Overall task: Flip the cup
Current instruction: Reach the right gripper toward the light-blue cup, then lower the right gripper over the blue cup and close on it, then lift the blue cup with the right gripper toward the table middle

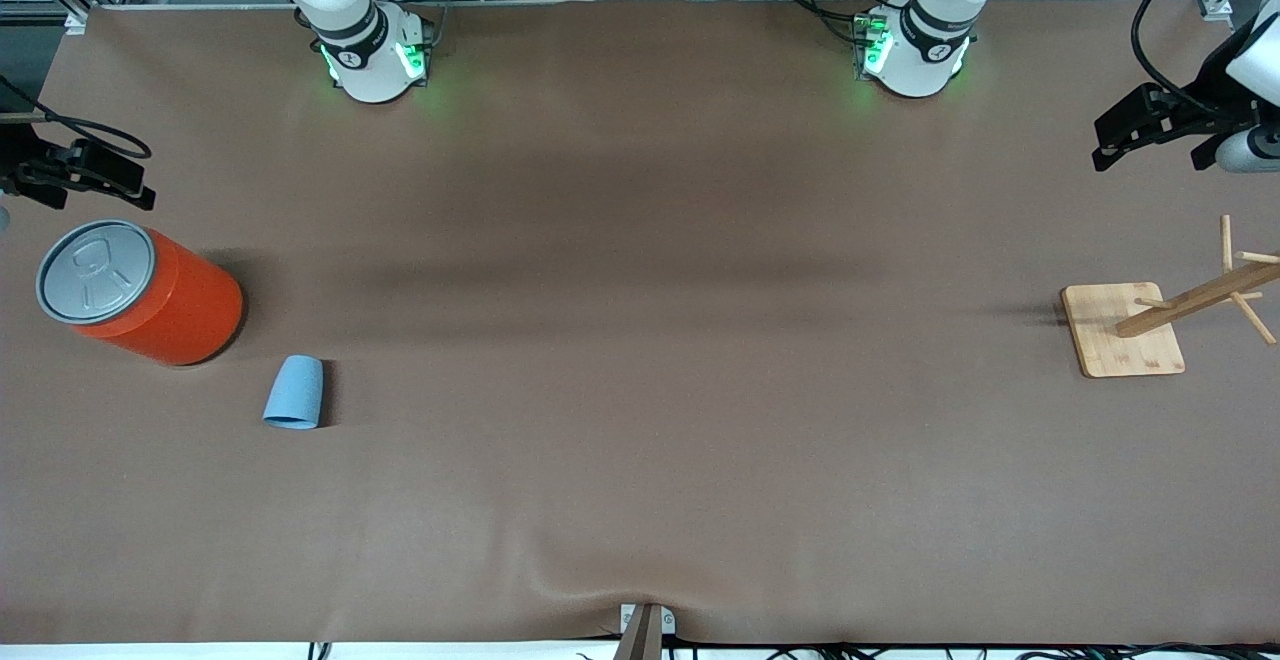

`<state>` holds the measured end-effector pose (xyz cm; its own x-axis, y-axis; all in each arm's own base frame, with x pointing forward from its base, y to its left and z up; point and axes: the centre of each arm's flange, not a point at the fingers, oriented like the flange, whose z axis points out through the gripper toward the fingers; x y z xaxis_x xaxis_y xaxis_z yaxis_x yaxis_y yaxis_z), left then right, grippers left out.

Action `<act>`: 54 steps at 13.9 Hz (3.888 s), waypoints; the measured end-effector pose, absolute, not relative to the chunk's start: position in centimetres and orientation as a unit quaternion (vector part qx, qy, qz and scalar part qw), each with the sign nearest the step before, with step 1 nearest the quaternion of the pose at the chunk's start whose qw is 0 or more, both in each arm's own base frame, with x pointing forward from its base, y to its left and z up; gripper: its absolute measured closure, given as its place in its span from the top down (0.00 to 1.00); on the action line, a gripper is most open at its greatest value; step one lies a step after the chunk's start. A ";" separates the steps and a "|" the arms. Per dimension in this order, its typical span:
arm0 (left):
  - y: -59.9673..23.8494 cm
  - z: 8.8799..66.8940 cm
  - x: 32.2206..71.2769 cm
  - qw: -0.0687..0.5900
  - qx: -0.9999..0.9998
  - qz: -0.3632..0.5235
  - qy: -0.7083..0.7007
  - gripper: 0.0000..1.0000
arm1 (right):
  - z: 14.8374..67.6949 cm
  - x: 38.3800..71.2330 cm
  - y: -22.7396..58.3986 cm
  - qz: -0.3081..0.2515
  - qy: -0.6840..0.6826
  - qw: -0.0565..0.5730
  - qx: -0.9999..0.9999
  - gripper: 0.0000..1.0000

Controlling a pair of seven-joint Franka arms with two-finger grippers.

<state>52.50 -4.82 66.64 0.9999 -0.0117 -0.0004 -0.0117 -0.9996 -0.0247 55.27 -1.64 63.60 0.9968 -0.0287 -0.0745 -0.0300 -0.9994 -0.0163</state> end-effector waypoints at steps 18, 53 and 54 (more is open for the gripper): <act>-5.3 66.2 52.8 0.013 -1.000 0.005 -0.008 1.00 | 40.4 64.1 -3.1 0.078 0.017 0.009 -0.997 1.00; -5.5 66.1 52.9 0.013 -1.000 0.007 -0.006 1.00 | 27.2 66.1 4.8 -0.006 -0.185 -0.007 -0.983 0.79; -5.5 66.1 52.9 0.013 -1.000 0.007 -0.006 1.00 | 27.9 66.1 6.8 -0.011 -0.236 -0.007 -0.972 0.79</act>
<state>52.94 -5.51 66.08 0.9998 0.0116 -0.0139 0.0113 -0.9996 -0.0264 66.05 6.76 27.88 0.8882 0.4591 0.0180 0.4588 -0.8883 0.0197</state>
